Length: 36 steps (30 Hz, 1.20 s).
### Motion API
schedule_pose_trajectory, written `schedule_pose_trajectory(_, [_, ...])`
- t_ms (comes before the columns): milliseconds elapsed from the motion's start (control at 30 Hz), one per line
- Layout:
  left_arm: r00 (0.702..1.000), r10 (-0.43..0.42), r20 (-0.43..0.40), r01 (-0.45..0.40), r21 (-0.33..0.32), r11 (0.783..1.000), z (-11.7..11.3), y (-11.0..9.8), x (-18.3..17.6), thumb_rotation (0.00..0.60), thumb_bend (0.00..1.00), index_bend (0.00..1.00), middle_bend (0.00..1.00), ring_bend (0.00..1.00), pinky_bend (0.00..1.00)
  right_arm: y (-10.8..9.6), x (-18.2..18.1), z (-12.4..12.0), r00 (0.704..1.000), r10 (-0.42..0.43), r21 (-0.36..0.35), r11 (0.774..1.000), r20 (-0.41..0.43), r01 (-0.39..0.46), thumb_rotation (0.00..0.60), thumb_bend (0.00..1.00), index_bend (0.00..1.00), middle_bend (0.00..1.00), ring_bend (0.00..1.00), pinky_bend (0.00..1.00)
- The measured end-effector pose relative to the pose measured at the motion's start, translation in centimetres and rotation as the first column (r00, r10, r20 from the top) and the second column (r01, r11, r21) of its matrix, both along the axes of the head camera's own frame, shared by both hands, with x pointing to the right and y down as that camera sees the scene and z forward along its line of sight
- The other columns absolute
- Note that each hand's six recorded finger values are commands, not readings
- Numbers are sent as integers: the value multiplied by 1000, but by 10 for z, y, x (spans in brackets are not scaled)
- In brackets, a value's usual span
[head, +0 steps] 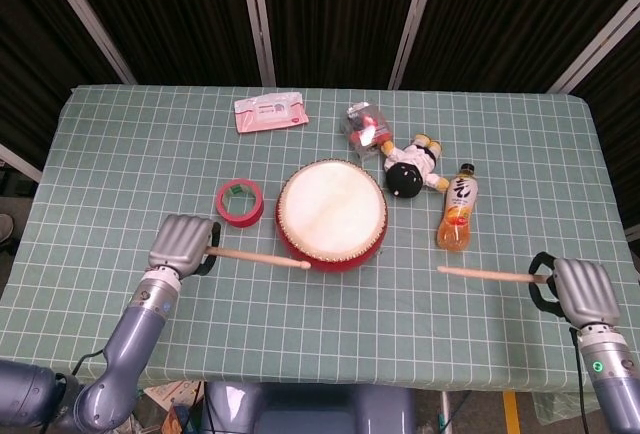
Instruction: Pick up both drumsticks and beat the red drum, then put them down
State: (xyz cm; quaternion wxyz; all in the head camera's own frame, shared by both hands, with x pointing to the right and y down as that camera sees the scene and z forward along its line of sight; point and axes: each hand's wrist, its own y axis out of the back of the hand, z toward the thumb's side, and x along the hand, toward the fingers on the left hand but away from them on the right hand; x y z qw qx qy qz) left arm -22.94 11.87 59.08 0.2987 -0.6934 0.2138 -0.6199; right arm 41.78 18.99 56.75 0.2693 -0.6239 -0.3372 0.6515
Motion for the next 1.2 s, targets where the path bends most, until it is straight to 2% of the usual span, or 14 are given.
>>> schedule_pose_trajectory(167, [1000, 5, 23, -3, -58, 998, 22, 31, -6, 600, 584, 756, 1000, 1000, 1000, 22, 4, 18, 999, -30, -76, 997, -37, 27, 600, 595, 1000, 1000, 1000, 1000])
schedule_pose_trajectory(267, [1000, 8, 28, -6, -69, 998, 33, 41, -3, 600, 582, 754, 1000, 1000, 1000, 28, 4, 25, 998, -47, -102, 994, -53, 41, 600, 595, 1000, 1000, 1000, 1000])
schedule_pose_trajectory(500, [999, 1, 41, 3, -78, 997, 58, 55, 9, 600, 566, 733, 1000, 1000, 1000, 34, 4, 41, 993, -71, -135, 989, -89, 59, 600, 594, 1000, 1000, 1000, 1000])
schedule_pose_trajectory(633, [998, 11, 69, -6, -68, 998, 72, 58, 15, 600, 512, 659, 1000, 1000, 1000, 38, 4, 49, 991, -85, -162, 985, -102, 68, 600, 595, 992, 1000, 1000, 1000])
schedule_pose_trajectory(700, [997, 10, 79, -5, -65, 998, 78, 59, 18, 600, 479, 611, 1000, 1000, 1000, 39, 3, 53, 989, -98, -174, 982, -111, 77, 600, 594, 950, 1000, 1000, 1000])
schedule_pose_trajectory(867, [995, 17, 100, -10, -67, 998, 87, 60, 22, 600, 381, 487, 1000, 1000, 1000, 41, 3, 57, 984, -123, -188, 977, -129, 97, 600, 595, 758, 994, 1000, 974])
schedule_pose_trajectory(1133, [995, 20, 102, -13, -62, 998, 84, 59, 19, 600, 245, 370, 995, 992, 1000, 43, 4, 58, 974, -157, -211, 970, -162, 121, 600, 595, 549, 920, 976, 958])
schedule_pose_trajectory(1200, [995, 16, 100, -10, -58, 998, 82, 58, 16, 600, 231, 351, 974, 970, 1000, 43, 2, 58, 974, -159, -211, 970, -164, 123, 600, 595, 526, 899, 958, 958])
